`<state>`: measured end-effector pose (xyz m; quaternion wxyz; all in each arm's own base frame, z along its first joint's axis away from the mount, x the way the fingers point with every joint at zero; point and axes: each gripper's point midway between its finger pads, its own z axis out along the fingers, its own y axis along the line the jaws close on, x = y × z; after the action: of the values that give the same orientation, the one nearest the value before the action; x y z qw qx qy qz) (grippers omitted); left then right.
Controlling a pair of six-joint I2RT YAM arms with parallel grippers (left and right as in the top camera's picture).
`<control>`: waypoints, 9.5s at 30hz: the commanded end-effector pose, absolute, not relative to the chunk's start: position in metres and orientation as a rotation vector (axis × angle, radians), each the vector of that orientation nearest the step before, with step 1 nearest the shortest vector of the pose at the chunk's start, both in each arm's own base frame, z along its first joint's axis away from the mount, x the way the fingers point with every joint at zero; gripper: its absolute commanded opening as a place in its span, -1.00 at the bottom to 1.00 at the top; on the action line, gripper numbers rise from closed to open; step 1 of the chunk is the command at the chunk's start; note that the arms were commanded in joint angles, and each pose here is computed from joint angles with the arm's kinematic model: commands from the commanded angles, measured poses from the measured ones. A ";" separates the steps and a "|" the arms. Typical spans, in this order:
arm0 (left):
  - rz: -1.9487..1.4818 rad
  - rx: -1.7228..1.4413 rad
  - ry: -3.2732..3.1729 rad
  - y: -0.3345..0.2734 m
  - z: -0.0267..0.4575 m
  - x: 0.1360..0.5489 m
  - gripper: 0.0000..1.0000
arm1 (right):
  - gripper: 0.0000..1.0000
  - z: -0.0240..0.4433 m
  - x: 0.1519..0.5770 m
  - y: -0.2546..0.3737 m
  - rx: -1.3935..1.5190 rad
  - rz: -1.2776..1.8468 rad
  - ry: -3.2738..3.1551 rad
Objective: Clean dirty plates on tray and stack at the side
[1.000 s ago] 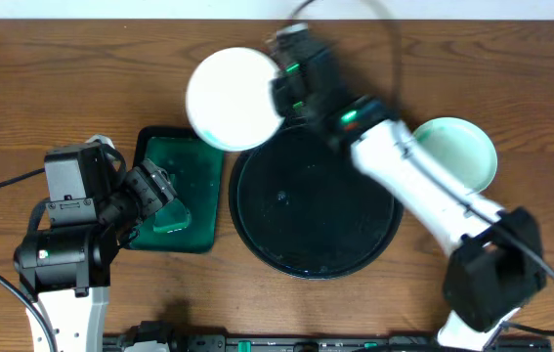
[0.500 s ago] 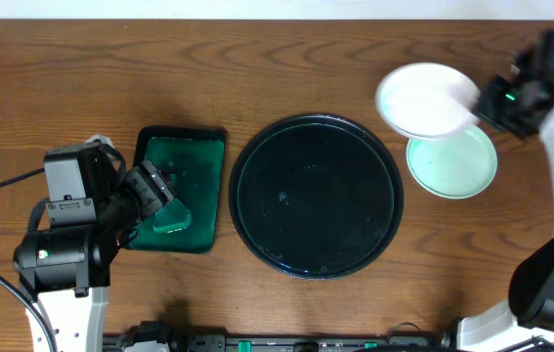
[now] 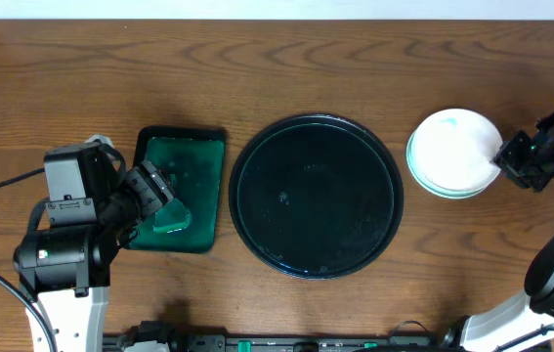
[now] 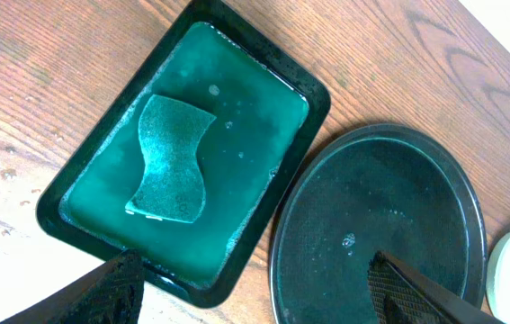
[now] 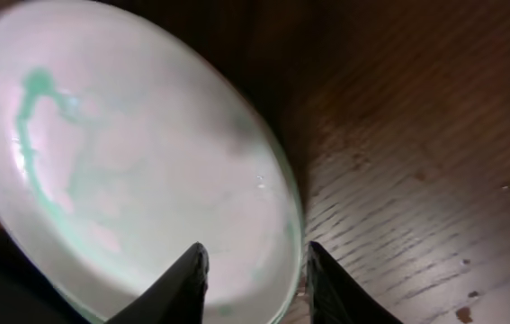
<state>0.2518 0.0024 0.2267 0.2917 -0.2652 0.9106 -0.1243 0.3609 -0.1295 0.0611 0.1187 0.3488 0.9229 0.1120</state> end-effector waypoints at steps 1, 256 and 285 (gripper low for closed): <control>-0.339 -0.691 2.401 0.003 0.237 0.253 0.60 | -0.21 0.103 0.371 -0.115 0.862 0.373 2.635; -0.166 -0.103 1.706 -0.002 0.141 0.244 0.61 | 0.99 0.161 0.237 0.064 -0.250 0.271 1.617; -0.166 -0.103 1.706 -0.002 0.141 0.244 0.61 | 0.98 0.161 0.237 0.064 -0.250 0.271 1.617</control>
<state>0.2455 0.0004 0.1554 0.6722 -0.0519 0.7350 -0.0723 0.2364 0.0666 0.1617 0.6768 -0.1217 0.7162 0.1191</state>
